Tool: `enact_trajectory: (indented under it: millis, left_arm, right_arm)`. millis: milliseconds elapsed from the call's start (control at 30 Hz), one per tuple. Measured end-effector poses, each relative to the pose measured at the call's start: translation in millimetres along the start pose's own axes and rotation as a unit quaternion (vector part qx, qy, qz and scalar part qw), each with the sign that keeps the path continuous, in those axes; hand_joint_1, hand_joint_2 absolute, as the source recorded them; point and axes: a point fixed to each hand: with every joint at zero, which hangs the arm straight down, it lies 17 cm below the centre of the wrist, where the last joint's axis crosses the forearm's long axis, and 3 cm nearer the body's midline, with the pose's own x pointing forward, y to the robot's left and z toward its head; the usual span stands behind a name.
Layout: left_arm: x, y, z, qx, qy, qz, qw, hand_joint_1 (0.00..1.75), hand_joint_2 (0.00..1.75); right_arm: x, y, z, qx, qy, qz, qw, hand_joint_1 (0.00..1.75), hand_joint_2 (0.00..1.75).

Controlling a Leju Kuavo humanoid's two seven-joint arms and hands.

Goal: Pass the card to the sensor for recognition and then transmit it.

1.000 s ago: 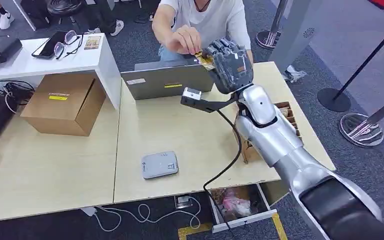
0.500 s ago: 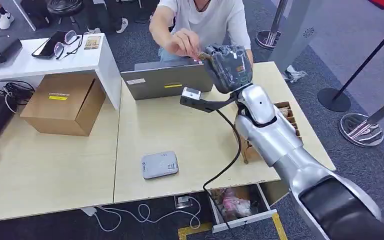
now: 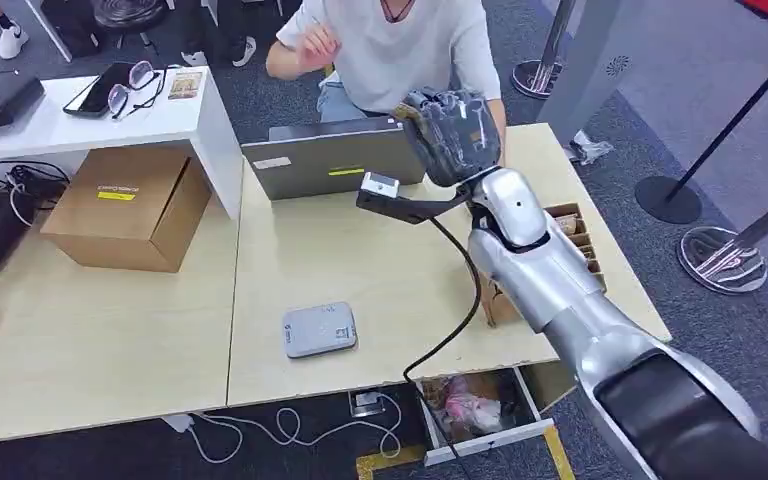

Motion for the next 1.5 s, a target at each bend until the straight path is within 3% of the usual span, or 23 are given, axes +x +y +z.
enact_trajectory:
  millis: [500, 867, 1100, 1200, 1333, 1500]
  left_arm:
    - [0.0, -2.9, 1.4, 0.000, 0.003, 0.007, 1.000, 0.00, 0.00]
    - [0.5, -4.6, 2.4, 0.000, 0.002, 0.017, 1.000, 0.00, 0.00]
    - [2.0, -7.6, 2.9, -0.008, -0.003, 0.014, 1.000, 0.00, 0.00]
    - [2.1, -8.3, 3.0, -0.010, -0.003, 0.014, 1.000, 0.00, 0.00]
    - [2.2, -9.2, 3.2, -0.013, -0.004, 0.011, 1.000, 0.00, 0.00]
    - [2.2, -9.8, 3.2, -0.015, -0.005, 0.011, 1.000, 0.00, 0.00]
  right_arm:
    - [37.8, 1.7, 19.1, -0.015, -0.021, -0.081, 0.996, 1.75, 1.75]
    - [68.3, 40.1, 63.3, 0.035, -0.024, -0.150, 0.988, 1.75, 1.75]
    - [86.1, 72.1, 97.5, 0.097, -0.002, -0.244, 0.965, 1.75, 1.75]
    - [90.7, 75.2, 103.9, 0.107, 0.000, -0.265, 0.958, 1.75, 1.75]
    - [96.9, 81.6, 112.7, 0.137, 0.017, -0.334, 0.932, 1.75, 1.75]
    - [98.2, 80.6, 114.8, 0.145, 0.024, -0.357, 0.922, 1.75, 1.75]
